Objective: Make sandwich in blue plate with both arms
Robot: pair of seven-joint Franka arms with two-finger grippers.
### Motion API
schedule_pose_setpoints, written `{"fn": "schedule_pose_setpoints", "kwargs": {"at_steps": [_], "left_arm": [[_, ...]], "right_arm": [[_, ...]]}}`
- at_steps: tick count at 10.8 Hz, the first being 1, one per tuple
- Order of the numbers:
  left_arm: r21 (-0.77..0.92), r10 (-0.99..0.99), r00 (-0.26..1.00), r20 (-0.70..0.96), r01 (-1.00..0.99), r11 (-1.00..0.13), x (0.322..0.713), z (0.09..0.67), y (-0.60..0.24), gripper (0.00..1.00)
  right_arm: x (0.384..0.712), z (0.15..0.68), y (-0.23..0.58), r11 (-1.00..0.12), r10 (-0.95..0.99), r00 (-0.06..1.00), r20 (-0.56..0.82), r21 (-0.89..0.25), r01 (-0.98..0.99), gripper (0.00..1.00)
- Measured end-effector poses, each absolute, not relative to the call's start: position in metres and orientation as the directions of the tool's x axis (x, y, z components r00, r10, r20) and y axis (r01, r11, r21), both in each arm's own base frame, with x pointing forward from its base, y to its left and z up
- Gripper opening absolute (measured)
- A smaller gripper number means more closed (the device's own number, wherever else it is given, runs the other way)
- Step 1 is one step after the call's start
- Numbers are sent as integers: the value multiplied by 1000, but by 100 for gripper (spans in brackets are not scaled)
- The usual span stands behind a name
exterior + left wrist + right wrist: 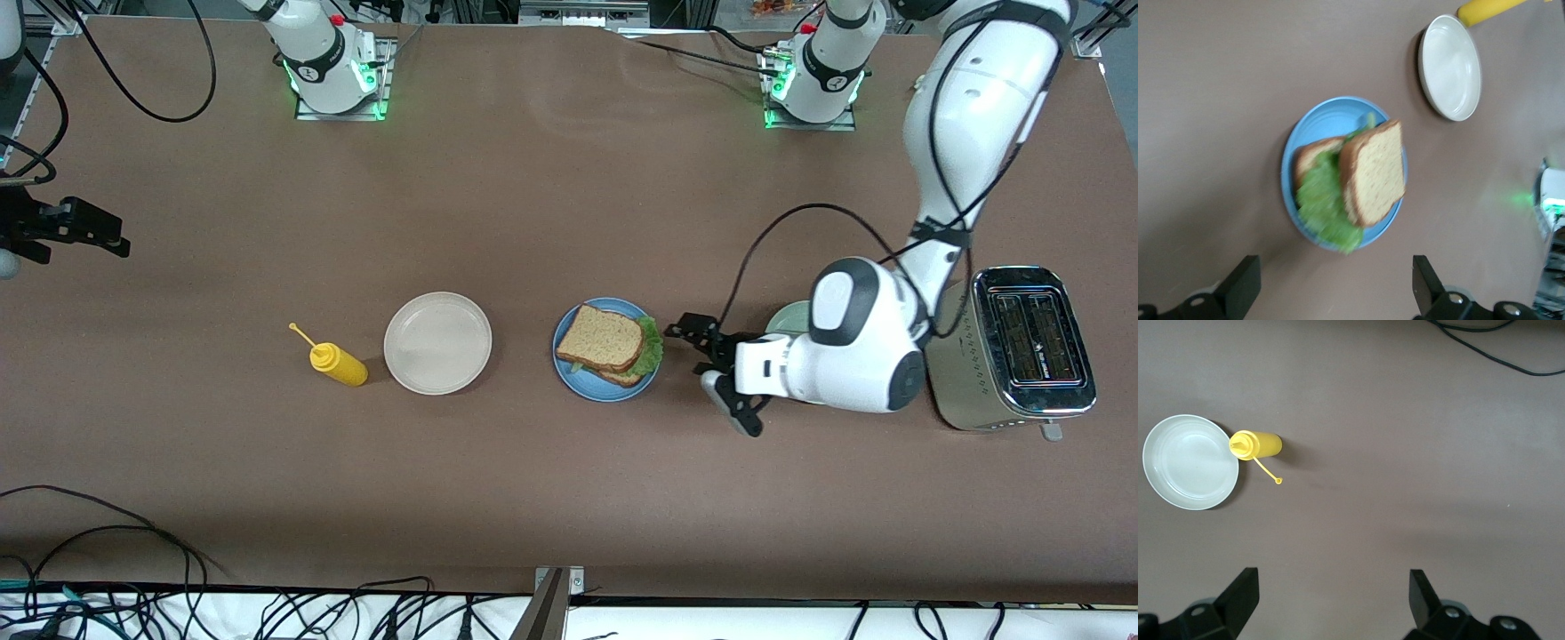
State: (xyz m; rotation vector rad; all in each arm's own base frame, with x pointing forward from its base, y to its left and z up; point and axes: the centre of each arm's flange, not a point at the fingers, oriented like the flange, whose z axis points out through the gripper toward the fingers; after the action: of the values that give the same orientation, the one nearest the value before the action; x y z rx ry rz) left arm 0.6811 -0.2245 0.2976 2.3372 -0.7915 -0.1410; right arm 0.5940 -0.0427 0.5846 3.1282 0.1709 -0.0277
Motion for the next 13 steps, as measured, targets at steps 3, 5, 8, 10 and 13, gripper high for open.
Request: {"fn": "schedule_pose_setpoints", "kwargs": {"at_steps": [3, 5, 8, 10, 13], "left_arm": [[492, -624, 779, 61, -568, -660, 683, 361, -161, 100], [384, -650, 760, 17, -605, -697, 679, 398, -128, 100], [266, -661, 750, -20, -633, -727, 666, 455, -103, 100], [194, -649, 761, -22, -633, -749, 652, 502, -85, 100], [26, -619, 785, -38, -618, -786, 619, 571, -74, 100]], "right_arm": [[594, 585, -43, -994, 109, 994, -17, 8, 109, 100], [595, 584, -43, -994, 109, 994, -18, 8, 109, 100], [598, 578, -41, -994, 112, 994, -21, 8, 112, 100], [601, 574, -38, -993, 118, 993, -25, 8, 118, 100], [604, 576, -15, -988, 156, 988, -6, 10, 156, 100]]}}
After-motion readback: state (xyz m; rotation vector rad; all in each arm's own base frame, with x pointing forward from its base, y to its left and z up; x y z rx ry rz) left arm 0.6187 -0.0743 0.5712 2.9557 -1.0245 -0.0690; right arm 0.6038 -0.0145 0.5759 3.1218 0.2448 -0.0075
